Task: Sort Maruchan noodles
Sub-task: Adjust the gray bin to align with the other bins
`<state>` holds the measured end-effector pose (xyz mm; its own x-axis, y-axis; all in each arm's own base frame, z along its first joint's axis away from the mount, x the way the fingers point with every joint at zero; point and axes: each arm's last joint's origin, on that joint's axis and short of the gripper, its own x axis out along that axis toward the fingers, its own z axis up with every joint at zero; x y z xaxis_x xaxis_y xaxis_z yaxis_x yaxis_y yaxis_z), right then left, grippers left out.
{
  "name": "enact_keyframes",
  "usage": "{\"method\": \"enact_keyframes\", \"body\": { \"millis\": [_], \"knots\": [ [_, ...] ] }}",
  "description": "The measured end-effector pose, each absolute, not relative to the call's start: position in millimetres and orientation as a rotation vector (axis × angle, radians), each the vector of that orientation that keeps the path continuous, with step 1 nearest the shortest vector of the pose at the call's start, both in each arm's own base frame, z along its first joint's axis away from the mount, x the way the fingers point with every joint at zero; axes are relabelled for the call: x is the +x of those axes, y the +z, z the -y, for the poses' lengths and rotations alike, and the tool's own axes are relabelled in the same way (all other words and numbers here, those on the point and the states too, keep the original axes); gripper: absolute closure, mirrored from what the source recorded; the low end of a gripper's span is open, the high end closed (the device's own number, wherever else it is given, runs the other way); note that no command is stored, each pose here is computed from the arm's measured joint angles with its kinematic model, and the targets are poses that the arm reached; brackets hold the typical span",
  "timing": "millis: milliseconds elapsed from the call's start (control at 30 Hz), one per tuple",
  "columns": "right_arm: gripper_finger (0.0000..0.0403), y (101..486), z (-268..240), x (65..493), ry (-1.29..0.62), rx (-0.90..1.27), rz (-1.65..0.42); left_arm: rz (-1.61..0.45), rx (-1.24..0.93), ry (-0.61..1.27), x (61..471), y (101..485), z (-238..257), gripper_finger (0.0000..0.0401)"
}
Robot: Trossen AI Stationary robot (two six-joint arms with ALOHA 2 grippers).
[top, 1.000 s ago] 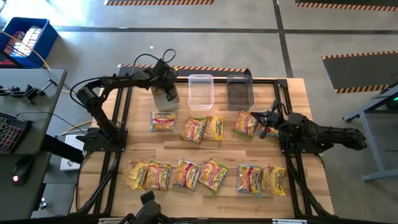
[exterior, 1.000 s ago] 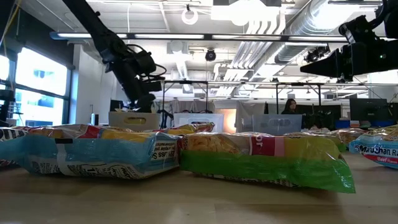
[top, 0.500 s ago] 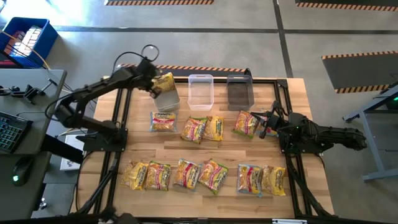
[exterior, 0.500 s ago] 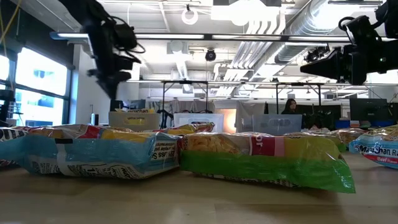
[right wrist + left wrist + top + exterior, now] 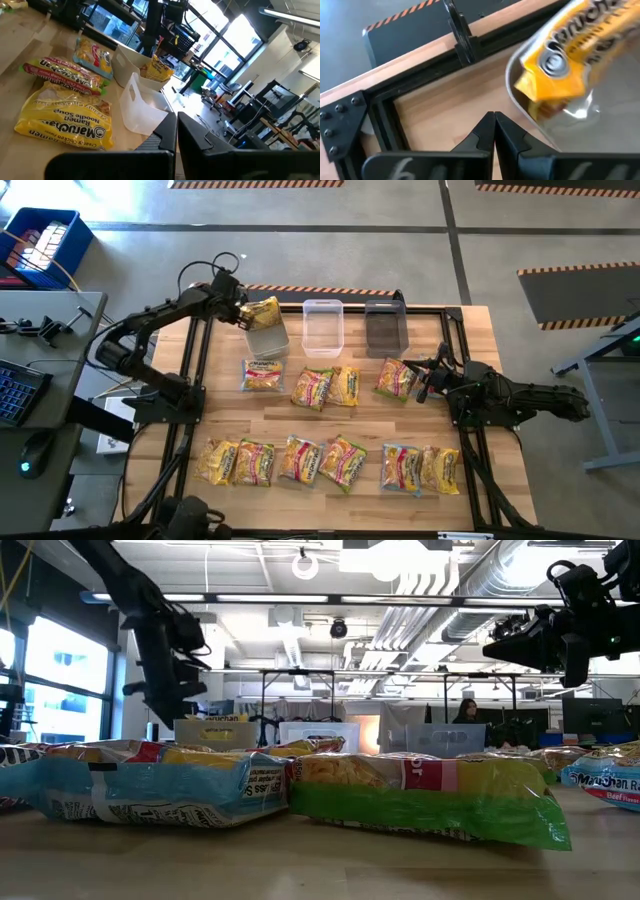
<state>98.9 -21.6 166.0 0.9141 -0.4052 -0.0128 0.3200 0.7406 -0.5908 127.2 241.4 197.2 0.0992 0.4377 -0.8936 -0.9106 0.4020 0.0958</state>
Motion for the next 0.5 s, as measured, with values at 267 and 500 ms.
{"method": "enact_keyframes", "body": {
  "millis": [267,500],
  "knots": [
    [0.0401,166.0,21.6,98.9,-0.399,-0.62,-0.144,-0.971,-0.576,1.012,131.6,178.3,-261.8,0.0401],
    [0.0401,166.0,21.6,98.9,-0.399,-0.62,-0.144,-0.892,-0.553,1.007,123.1,179.3,-275.2,0.0401]
  ]
}}
